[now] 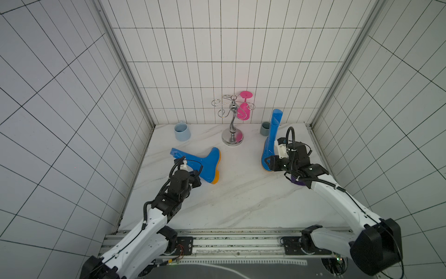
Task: Wipe the rubber boots with a cloth
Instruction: Adjust the rubber boot at the center of the board, then pick up the cleaning item at the center of the board.
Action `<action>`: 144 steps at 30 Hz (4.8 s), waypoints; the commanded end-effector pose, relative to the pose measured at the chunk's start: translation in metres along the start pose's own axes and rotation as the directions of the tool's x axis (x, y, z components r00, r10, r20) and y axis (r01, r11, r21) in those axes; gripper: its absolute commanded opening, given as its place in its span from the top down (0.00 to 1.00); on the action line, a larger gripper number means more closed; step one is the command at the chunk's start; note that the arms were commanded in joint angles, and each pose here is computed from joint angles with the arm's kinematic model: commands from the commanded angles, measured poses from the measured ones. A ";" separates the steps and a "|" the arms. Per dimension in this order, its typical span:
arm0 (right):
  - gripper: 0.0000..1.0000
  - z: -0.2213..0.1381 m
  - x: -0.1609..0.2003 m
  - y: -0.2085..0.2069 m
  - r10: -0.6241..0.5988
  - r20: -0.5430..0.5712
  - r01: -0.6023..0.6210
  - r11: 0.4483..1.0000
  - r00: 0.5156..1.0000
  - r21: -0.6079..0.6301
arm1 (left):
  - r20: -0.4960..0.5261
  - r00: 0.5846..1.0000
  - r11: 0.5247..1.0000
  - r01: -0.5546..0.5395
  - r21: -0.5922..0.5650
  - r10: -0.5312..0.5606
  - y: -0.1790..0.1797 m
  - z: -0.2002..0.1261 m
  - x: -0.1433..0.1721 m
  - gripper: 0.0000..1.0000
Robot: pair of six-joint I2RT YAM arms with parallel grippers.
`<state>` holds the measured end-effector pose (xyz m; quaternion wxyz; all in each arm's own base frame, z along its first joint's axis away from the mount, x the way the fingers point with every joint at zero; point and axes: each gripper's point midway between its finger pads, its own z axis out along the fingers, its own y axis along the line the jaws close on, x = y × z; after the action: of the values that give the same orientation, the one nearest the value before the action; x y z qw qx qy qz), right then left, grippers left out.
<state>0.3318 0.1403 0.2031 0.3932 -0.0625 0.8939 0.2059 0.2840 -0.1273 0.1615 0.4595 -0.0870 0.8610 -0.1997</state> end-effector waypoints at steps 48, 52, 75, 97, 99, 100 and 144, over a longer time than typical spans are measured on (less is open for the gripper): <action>0.52 -0.085 -0.056 -0.050 0.083 0.194 -0.106 0.988 0.977 0.109 | -0.333 0.232 0.262 -0.964 0.049 0.914 -0.120 -0.004 0.197 0.93; 0.52 -0.082 -0.054 -0.050 0.085 0.187 -0.105 0.989 0.979 0.102 | -0.340 0.312 0.332 -0.943 0.000 0.887 -0.114 0.004 0.178 0.92; 0.52 -0.069 -0.045 -0.056 0.085 0.163 -0.104 0.989 0.983 0.108 | -0.444 0.306 0.321 -0.946 -0.043 0.842 -0.115 0.043 0.169 0.68; 0.51 -0.064 -0.045 -0.060 0.092 0.154 -0.111 0.987 0.984 0.118 | -0.323 0.538 0.563 -0.826 -0.017 0.779 -0.137 -0.016 0.073 0.41; 0.51 -0.062 -0.045 -0.061 0.097 0.153 -0.116 0.986 0.983 0.119 | -0.304 0.671 0.704 -0.711 -0.002 0.677 -0.118 -0.011 0.046 0.41; 0.51 -0.062 -0.045 -0.061 0.099 0.152 -0.118 0.986 0.983 0.119 | -0.290 0.725 0.760 -0.650 0.013 0.625 -0.110 -0.007 0.036 0.41; 0.47 -0.032 0.026 -0.129 0.330 0.004 -0.313 0.891 0.944 0.330 | -0.296 0.297 0.364 -0.909 0.205 0.908 -0.162 0.023 0.135 0.41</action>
<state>0.3426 0.0262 0.2100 0.3993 0.1021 0.9003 0.1400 0.2043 -0.3288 0.1069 0.3019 0.4777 0.8212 0.0798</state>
